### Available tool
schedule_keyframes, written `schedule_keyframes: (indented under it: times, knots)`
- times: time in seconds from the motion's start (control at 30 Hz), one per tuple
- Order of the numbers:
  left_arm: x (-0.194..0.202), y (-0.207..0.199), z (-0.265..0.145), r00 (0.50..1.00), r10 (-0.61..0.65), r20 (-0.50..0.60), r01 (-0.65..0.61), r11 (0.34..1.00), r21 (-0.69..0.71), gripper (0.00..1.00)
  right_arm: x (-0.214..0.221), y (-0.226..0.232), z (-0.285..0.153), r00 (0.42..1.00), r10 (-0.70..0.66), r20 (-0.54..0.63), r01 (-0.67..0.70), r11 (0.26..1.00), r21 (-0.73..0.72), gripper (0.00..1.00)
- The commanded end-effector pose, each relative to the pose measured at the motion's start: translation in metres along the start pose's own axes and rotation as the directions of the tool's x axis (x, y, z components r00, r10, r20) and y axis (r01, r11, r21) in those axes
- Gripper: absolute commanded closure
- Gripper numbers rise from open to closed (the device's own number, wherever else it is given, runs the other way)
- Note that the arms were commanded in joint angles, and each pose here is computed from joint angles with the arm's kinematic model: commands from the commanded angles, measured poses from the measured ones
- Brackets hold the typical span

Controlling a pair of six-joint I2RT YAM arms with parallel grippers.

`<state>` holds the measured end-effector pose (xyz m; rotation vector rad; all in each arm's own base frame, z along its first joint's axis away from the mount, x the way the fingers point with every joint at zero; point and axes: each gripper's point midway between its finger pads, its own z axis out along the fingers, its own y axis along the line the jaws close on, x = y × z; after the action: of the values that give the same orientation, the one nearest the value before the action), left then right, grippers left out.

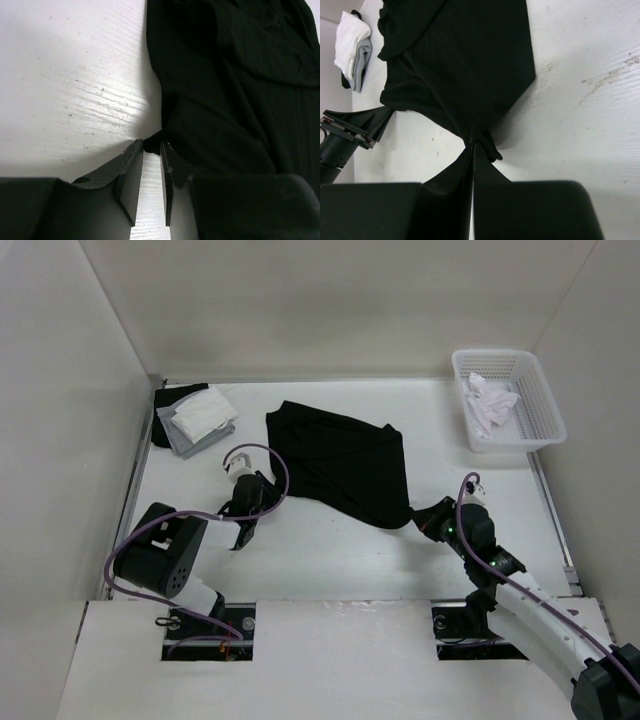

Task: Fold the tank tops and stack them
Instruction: Flatten the tank top out

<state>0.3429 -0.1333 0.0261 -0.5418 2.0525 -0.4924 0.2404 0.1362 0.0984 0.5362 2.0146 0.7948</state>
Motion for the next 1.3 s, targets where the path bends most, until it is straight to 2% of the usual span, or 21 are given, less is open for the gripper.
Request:
schedule_keyframes:
  times: [0.0, 0.1, 0.2, 0.33, 0.67, 0.93, 1.27]
  knots:
    - [0.0, 0.004, -0.001, 1.0, 0.022, 0.002, -0.022, 1.0, 0.006, 0.76, -0.007, 0.012, 0.002, 1.0, -0.008, 0.029, 0.01, 0.999, -0.047, 0.98]
    - [-0.003, 0.002, -0.005, 1.0, 0.024, 0.011, -0.024, 1.0, 0.016, 0.66, -0.007, 0.013, 0.001, 1.0, -0.008, 0.03, 0.01, 0.999, -0.05, 0.98]
    - [-0.003, 0.005, -0.013, 0.999, 0.036, 0.02, -0.036, 0.999, 0.02, 0.63, -0.008, 0.014, 0.001, 0.999, -0.011, 0.033, 0.012, 0.998, -0.054, 0.98]
    - [-0.007, 0.0, -0.016, 0.998, 0.054, 0.042, -0.056, 0.998, 0.026, 0.54, -0.009, 0.017, 0.002, 0.999, -0.015, 0.034, 0.017, 0.998, -0.063, 0.98]
    - [-0.009, -0.018, -0.006, 0.99, 0.119, 0.076, -0.125, 0.989, 0.079, 0.56, 0.0, 0.021, 0.005, 1.0, -0.025, 0.013, 0.026, 0.996, -0.088, 0.98]
    - [-0.02, -0.027, -0.019, 0.979, 0.143, 0.145, -0.161, 0.98, 0.118, 0.55, 0.003, 0.025, 0.007, 0.999, -0.043, 0.002, 0.043, 0.994, -0.099, 0.97]
    - [-0.011, -0.027, 0.008, 0.98, 0.172, 0.098, -0.181, 0.98, 0.088, 0.56, 0.004, 0.032, 0.007, 0.999, -0.051, -0.009, 0.049, 0.991, -0.122, 0.97]
